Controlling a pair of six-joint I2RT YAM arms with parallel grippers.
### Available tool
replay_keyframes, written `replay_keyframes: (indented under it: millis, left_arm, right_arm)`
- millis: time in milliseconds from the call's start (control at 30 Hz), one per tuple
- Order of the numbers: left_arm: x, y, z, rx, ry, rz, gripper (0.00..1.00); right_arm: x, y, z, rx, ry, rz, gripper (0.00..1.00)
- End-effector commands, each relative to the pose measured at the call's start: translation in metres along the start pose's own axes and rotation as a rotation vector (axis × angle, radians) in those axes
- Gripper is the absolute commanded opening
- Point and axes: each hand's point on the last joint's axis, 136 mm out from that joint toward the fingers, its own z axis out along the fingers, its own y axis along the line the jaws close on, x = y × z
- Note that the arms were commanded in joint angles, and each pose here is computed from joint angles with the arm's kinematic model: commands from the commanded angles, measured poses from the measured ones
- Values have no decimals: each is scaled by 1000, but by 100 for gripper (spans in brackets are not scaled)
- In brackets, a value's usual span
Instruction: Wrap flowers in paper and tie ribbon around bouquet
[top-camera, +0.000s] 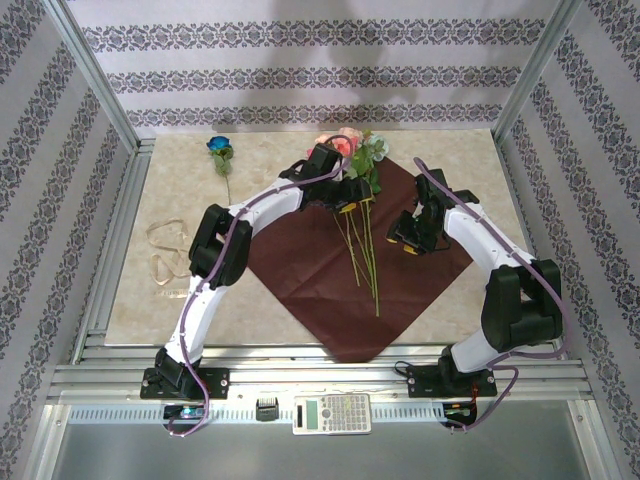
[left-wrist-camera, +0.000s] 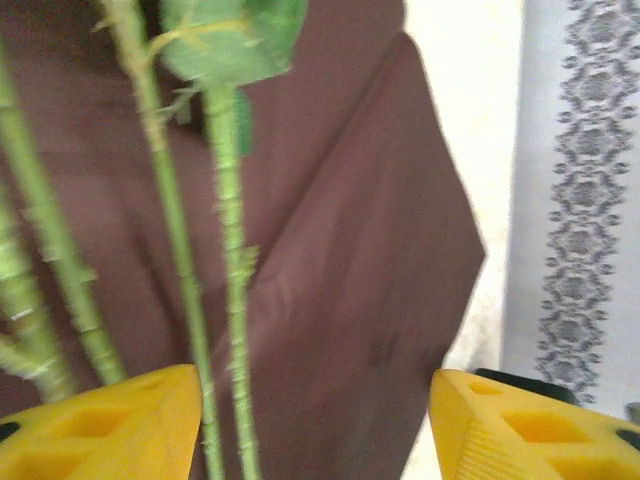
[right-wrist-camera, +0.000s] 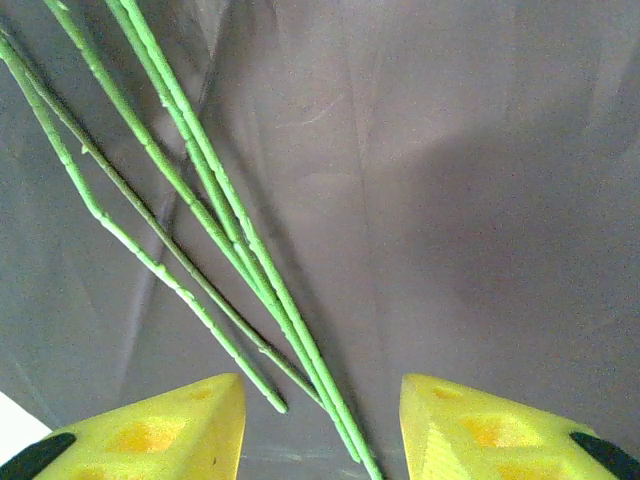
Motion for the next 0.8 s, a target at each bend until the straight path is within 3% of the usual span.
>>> replay_keyframes:
  millis: [0,100,233,333,433,533,767]
  left_arm:
    - [-15,-1,-75,-154,-83,56,65]
    - [-26,24,-125,-260,-137,17,65]
    - [-37,94,-194,-455,-175,-78,59]
    - [-33,153,-228,-540,-128,-175,56]
    - [-31,203,-252,-682,-90,-149,54]
    - [-31,240,-253,-743,-43,-136,54]
    - [-56,272,-219,-744,-48,-63,57]
  right_arm:
    - [3,-2,-5,-9,3,-2,46]
    - [1,0,-4,-13,2,-2,46]
    - [-2,3,-4,-21,0,-2,46]
    - [-2,7,-3,-22,2,-9,46]
    - [-1,10,-2,-23,2,-19,46]
    - [2,12,1,-19,10,-21,46]
    - [6,13,-1,-10,9,-27,46]
